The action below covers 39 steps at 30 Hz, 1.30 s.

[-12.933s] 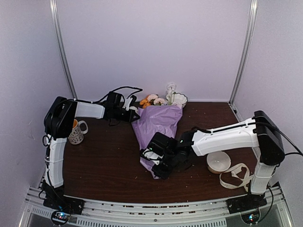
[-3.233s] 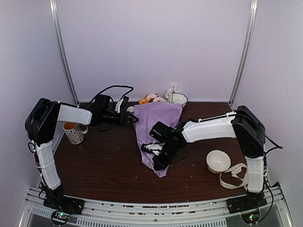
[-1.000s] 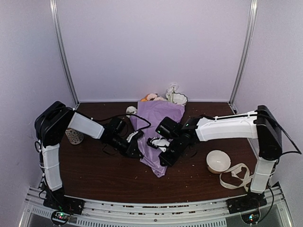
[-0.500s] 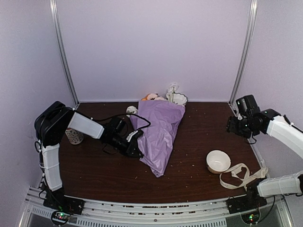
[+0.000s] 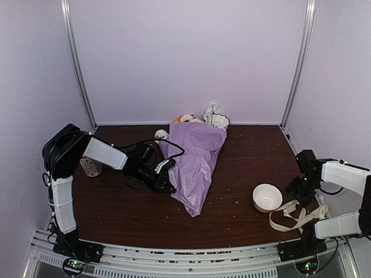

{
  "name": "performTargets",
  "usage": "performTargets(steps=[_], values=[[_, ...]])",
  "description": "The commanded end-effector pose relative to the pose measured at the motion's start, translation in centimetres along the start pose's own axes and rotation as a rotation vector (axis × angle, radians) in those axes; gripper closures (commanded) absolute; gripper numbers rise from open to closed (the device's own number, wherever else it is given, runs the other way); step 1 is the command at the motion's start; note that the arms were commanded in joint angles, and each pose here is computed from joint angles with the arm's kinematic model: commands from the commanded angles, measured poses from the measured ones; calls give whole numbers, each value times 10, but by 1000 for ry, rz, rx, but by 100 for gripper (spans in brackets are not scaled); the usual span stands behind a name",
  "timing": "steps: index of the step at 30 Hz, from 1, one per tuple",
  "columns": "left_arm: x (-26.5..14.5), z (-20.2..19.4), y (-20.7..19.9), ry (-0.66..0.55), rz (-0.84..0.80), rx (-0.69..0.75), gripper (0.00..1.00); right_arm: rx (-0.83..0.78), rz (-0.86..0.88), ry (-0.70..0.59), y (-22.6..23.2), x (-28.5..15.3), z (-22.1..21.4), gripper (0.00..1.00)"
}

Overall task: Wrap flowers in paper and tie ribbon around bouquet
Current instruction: Pick up the ribbon from the corner of the board.

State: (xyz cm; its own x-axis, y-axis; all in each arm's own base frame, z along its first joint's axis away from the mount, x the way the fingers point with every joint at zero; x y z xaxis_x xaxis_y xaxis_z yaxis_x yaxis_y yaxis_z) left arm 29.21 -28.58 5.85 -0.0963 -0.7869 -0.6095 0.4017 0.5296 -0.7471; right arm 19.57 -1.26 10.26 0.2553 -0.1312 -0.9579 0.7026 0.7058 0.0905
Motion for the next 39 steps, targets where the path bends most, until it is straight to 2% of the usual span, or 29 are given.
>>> performTargets(steps=[1,4,6,11,15,17,25,31,35,37,39], values=[[9,-6,19,10,83,-11,100,56,45,49,5,14,-6,33],[9,-5,19,7,84,-8,100,67,39,68,2,23,-12,35],[9,-5,19,9,86,-8,100,62,35,73,1,28,-14,39],[9,-5,18,13,88,-7,100,45,35,49,1,29,-11,76],[9,-5,19,13,90,-9,100,20,22,-12,2,18,-1,89],[8,-4,18,13,90,-8,100,5,24,-54,4,10,7,100],[8,-4,18,16,93,-6,100,-70,80,-276,18,-42,45,100],[9,-3,19,19,95,-10,100,-173,166,-593,36,-140,93,100],[9,-3,19,19,96,-10,100,-275,351,-821,61,-216,107,100],[9,-3,19,19,95,-10,100,-356,476,-902,81,-249,104,100],[9,-3,19,19,95,-10,100,-479,586,-931,104,-271,95,100]])
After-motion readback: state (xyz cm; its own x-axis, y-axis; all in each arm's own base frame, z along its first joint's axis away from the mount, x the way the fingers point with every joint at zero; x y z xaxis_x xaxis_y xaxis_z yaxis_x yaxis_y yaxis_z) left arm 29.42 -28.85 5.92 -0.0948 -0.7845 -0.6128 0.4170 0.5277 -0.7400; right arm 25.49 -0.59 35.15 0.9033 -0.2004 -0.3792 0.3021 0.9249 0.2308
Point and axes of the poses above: each gripper's point midway between its finger pads, its own x axis out along the fingers, its own y axis along the line the jaws close on, z = x × y, the point moved 7 cm from there along -x, back along the fingers, and after that the axes turned 10 degrees about -x, right-handed, at the moved point
